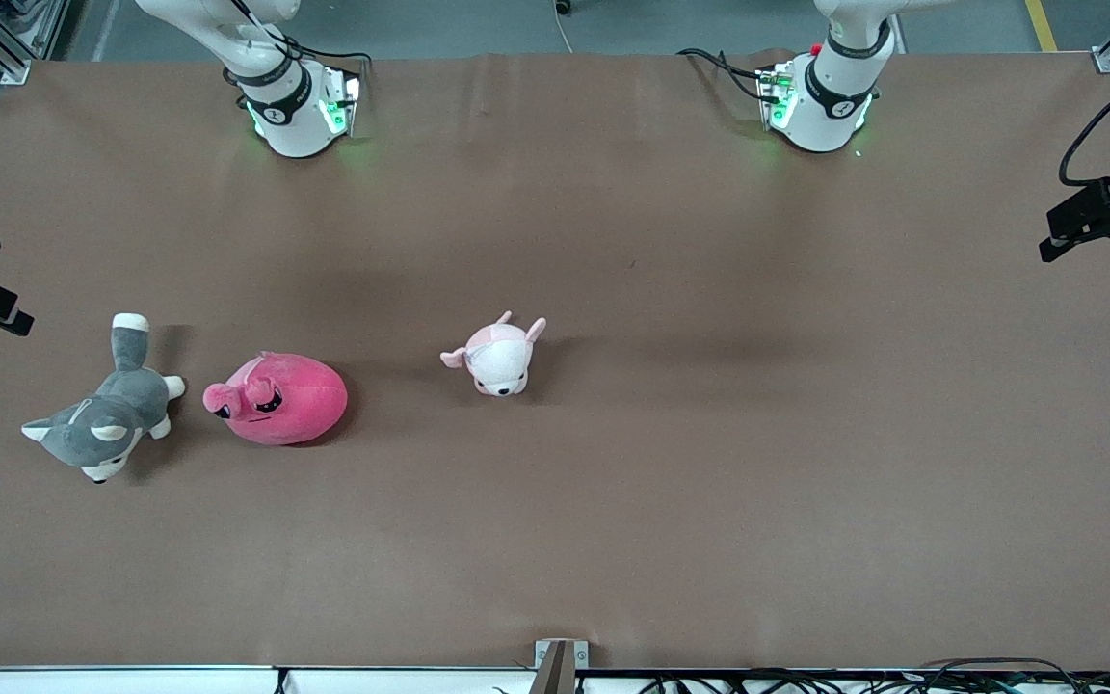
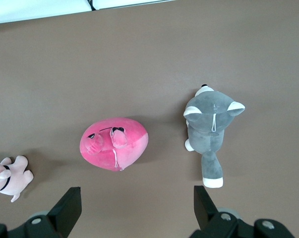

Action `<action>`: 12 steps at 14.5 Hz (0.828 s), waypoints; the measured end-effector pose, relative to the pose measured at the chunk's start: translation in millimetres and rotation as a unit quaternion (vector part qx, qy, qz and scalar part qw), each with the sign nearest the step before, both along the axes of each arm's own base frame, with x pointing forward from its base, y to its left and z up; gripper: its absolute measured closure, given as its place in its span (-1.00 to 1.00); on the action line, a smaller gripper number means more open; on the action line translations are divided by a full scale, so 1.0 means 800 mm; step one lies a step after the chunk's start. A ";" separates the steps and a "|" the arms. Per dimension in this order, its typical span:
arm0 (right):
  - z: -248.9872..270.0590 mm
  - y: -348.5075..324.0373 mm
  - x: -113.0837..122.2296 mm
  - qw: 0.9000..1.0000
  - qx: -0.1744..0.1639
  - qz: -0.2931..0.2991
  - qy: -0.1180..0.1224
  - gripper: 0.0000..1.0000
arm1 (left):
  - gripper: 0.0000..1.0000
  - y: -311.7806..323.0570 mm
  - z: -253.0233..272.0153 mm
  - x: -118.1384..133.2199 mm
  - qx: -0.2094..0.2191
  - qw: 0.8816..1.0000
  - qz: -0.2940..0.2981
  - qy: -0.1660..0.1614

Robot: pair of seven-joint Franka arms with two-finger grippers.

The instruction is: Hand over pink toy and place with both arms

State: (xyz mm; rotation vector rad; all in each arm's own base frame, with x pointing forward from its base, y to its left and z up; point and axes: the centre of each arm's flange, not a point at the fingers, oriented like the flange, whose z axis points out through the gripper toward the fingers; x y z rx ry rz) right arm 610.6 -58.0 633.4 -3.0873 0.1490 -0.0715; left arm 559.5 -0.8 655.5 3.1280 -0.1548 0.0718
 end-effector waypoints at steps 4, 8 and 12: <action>-0.002 0.015 -0.007 1.000 -0.010 0.013 -0.003 -1.00 | -1.00 -0.003 0.002 -0.001 0.001 1.000 -0.002 -0.001; -0.012 0.015 -0.032 1.000 -0.013 0.012 -0.018 -1.00 | -1.00 -0.006 0.002 -0.001 0.001 1.000 -0.003 -0.002; -0.012 0.015 -0.054 0.999 -0.021 0.013 -0.020 -1.00 | -1.00 -0.004 0.004 -0.001 0.002 1.000 -0.002 -0.003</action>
